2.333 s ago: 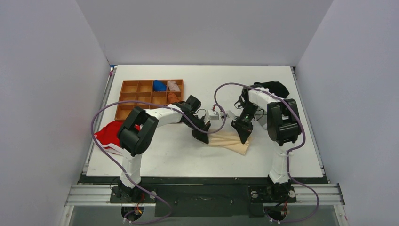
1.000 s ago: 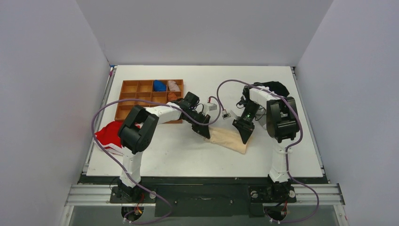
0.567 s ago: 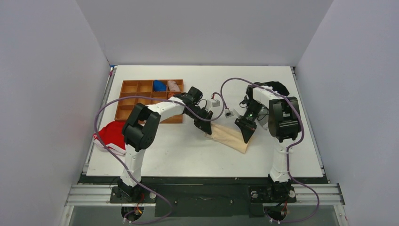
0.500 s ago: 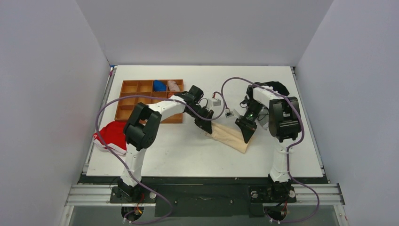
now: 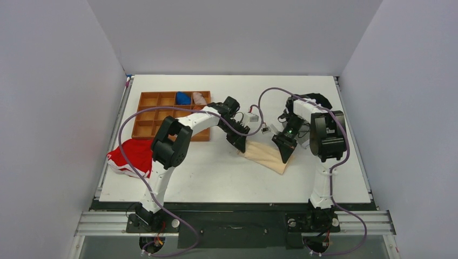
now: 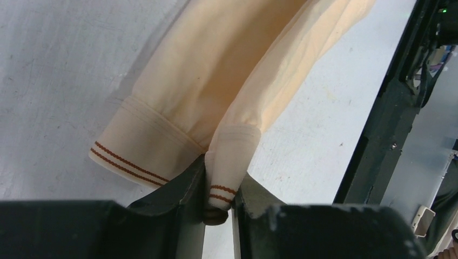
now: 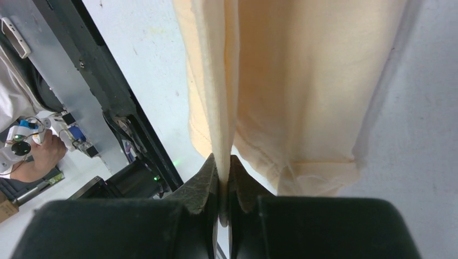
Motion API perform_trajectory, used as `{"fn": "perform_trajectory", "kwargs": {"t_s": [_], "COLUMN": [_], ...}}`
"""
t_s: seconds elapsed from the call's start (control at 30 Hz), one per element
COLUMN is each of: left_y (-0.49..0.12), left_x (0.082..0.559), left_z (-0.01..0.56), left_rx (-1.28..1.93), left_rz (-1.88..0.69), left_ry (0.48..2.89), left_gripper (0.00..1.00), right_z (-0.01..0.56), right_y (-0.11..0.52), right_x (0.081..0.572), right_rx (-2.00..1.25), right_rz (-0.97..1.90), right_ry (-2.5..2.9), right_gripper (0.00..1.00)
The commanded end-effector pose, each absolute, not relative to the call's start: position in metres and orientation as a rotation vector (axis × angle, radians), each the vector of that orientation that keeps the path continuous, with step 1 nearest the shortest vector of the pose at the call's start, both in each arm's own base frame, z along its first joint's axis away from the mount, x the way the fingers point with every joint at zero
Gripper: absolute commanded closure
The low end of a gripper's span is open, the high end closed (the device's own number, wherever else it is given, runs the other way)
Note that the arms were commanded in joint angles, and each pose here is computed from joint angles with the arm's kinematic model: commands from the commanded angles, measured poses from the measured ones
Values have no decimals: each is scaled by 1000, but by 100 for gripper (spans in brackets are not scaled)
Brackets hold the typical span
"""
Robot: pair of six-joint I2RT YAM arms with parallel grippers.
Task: Roll the underwear
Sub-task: Fold the underwear at the center of the board.
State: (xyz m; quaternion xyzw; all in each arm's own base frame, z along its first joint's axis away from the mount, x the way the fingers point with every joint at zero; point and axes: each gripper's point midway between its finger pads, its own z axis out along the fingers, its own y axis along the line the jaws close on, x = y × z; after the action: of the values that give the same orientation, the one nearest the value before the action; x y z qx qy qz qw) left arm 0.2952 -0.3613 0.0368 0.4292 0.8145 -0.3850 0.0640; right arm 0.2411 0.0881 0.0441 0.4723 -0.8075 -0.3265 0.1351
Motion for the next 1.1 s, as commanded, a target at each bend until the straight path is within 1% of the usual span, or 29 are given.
{"fn": "perform_trajectory", "kwargs": {"t_s": [0.0,0.1,0.13,0.2,0.23,0.3,0.33,0.37,0.4,0.43,0.5,0.57,0.6,0.67,0.83,1.07], "left_y": [-367,-367,-368,-368,-367,-367,-367,-367,-367,-366,-366,-364,-363,-360,-355,-351], "left_x": [303,304,305,305,305,307,308,308,309,310,311,313,313,314,322,327], "left_z": [37,36,36,37,38,41,42,44,44,46,48,49,49,50,55,59], "left_rx": [1327,1316,1314,1307,1304,1300,1300,1299,1299,1296,1292,1288,1287,1283,1256,1230], "left_rz": [-1067,-1055,-1053,-1050,-1043,-1035,-1030,-1023,-1020,-1009,-994,-978,-965,-938,-869,-812], "left_ry": [2448,2457,2454,2453,2452,2438,2434,2430,2427,2422,2419,2415,2417,2417,2389,2358], "left_gripper": [81,76,69,60,59,52,45,41,34,32,25,6,1,3,3,3], "right_z": [36,32,32,31,30,30,30,30,29,30,30,31,32,33,37,37], "right_y": [87,86,86,86,86,85,85,85,85,85,84,84,83,83,82,82], "right_x": [251,255,256,257,258,259,259,259,259,260,260,260,259,260,260,261], "right_rx": [1386,1380,1377,1373,1375,1370,1370,1367,1367,1368,1364,1366,1364,1365,1368,1360], "right_rz": [-896,-878,-875,-869,-867,-859,-856,-855,-854,-852,-850,-848,-848,-846,-839,-836], "right_ry": [-2353,-2371,-2373,-2376,-2378,-2388,-2389,-2390,-2394,-2396,-2402,-2407,-2407,-2415,-2436,-2453], "right_gripper": [100,100,100,100,100,100,100,100,100,100,100,100,100,99,94,94]}}
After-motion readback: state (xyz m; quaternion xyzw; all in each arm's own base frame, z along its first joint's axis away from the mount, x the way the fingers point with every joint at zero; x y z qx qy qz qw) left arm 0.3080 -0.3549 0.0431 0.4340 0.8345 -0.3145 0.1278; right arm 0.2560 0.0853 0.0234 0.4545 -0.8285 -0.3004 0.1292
